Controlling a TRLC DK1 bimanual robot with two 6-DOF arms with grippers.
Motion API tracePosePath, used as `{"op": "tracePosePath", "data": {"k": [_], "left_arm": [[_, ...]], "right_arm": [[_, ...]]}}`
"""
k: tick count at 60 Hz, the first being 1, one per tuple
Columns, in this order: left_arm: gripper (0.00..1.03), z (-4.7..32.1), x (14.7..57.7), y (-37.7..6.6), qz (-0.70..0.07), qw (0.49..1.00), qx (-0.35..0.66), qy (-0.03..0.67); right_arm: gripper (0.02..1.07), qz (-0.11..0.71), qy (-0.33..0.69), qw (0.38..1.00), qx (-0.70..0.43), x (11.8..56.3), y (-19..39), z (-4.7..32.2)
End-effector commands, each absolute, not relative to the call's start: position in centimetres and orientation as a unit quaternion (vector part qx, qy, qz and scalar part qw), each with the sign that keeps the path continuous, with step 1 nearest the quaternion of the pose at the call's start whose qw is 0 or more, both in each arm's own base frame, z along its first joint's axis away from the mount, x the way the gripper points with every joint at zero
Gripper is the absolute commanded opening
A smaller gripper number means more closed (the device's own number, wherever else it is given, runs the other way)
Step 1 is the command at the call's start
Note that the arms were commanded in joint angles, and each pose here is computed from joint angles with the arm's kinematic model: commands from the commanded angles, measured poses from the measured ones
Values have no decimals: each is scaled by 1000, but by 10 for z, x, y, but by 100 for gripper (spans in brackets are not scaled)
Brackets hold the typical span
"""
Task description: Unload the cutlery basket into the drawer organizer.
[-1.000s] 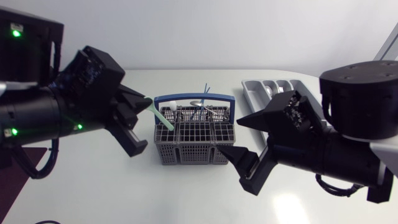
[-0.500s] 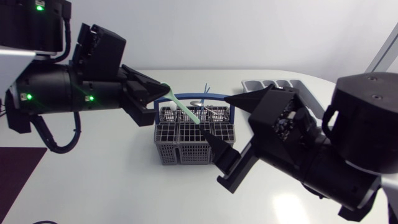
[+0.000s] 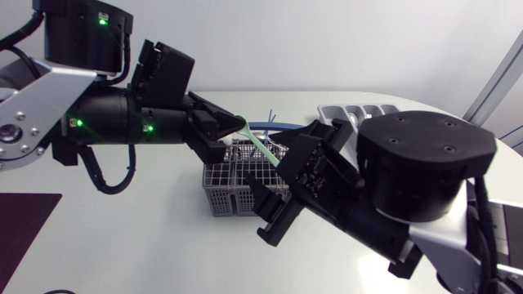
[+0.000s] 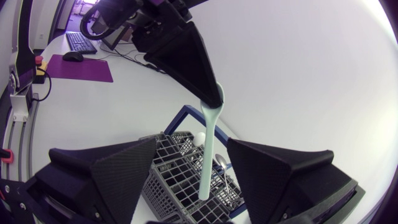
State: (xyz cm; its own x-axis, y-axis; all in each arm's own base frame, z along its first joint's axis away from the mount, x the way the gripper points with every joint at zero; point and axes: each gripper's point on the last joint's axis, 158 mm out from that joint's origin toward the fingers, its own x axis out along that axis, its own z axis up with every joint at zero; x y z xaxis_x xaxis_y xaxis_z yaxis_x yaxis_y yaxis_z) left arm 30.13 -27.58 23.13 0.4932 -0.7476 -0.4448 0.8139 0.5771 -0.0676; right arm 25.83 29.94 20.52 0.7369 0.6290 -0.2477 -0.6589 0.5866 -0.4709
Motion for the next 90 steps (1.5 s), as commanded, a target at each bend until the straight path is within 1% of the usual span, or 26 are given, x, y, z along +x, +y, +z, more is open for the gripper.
{"op": "tracePosePath", "data": {"k": [1, 7, 14, 18, 20, 47, 59, 68, 76, 78, 81, 90], "left_arm": [[25, 244, 304, -285, -462, 859, 61, 211], [25, 243, 304, -285, -463, 858, 61, 212], [25, 243, 304, -283, -465, 857, 58, 215], [25, 241, 305, -281, -464, 857, 59, 217], [25, 239, 305, -281, -464, 857, 59, 218], [25, 232, 299, -279, -472, 850, 58, 229], [25, 230, 299, -280, -474, 848, 59, 230], [25, 227, 298, -279, -476, 846, 59, 233], [25, 225, 297, -279, -478, 845, 58, 235], [25, 225, 297, -279, -478, 844, 58, 235], [25, 224, 298, -278, -478, 844, 57, 236], [25, 225, 299, -277, -478, 845, 54, 236]], "right_arm": [[72, 355, 25, 888, -292, 264, 300, 199], [64, 351, 27, 888, -295, 270, 302, 198], [64, 345, 30, 890, -295, 278, 301, 196], [56, 343, 25, 891, -296, 281, 301, 198], [55, 342, 25, 892, -295, 283, 301, 198], [55, 338, 23, 895, -292, 293, 308, 205], [38, 334, 21, 896, -292, 297, 309, 205], [37, 330, 20, 897, -292, 298, 308, 206], [27, 330, 19, 897, -294, 299, 309, 206], [22, 330, 19, 897, -294, 299, 310, 206], [17, 329, 19, 897, -295, 300, 310, 206], [15, 332, 25, 894, -299, 301, 313, 201]]}}
